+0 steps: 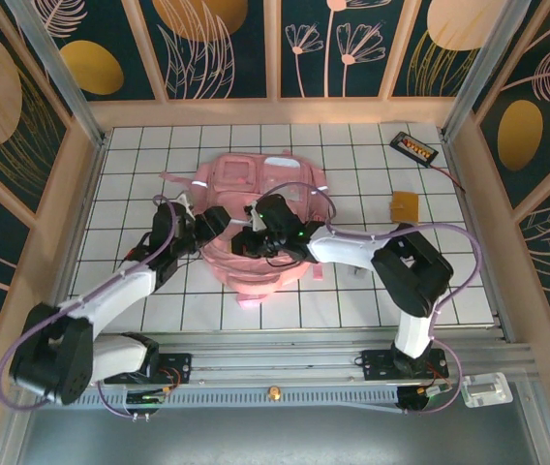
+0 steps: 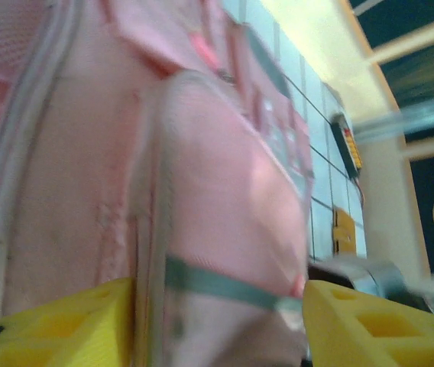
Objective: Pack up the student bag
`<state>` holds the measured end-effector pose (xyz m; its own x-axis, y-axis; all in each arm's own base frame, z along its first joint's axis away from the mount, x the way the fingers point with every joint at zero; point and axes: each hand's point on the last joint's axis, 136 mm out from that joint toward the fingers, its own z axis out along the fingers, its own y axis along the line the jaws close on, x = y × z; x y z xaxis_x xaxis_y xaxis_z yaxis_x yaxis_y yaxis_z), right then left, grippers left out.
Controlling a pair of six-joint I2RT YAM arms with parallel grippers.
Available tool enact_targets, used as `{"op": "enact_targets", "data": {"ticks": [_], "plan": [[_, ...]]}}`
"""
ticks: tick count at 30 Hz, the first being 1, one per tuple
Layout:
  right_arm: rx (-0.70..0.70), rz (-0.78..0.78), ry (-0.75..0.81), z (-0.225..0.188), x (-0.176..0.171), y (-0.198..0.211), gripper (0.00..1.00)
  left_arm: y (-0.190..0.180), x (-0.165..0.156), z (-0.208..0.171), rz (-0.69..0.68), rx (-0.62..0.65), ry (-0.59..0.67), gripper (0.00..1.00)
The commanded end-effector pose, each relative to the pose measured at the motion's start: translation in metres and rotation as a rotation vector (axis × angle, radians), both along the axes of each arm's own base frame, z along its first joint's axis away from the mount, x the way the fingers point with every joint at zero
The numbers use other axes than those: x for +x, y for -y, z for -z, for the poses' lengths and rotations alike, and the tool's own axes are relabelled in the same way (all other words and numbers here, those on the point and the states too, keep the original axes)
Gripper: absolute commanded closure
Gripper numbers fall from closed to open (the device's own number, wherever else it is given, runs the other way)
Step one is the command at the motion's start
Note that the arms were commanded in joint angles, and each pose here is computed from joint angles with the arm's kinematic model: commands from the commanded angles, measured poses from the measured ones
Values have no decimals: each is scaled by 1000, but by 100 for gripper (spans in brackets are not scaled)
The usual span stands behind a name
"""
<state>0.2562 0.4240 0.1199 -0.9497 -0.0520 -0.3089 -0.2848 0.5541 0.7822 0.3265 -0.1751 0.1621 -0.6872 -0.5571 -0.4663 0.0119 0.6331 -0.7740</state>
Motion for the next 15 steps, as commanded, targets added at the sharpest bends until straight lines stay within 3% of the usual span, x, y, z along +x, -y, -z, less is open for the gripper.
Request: {"op": "enact_targets", "data": {"ticks": [1, 3, 6, 9, 15], "plan": [[114, 39, 36, -33, 14, 0, 89, -1, -20, -24, 83, 79, 146, 41], [114, 44, 25, -30, 17, 1, 70, -2, -27, -27, 106, 99, 175, 40], [126, 60, 1, -25, 22, 3, 62, -1, -35, -19, 161, 158, 164, 41], [150, 79, -20, -22, 25, 6, 55, -4, -41, -10, 192, 219, 146, 42], [180, 128, -45, -19, 30, 18, 54, -12, -51, 20, 260, 360, 98, 52]]}}
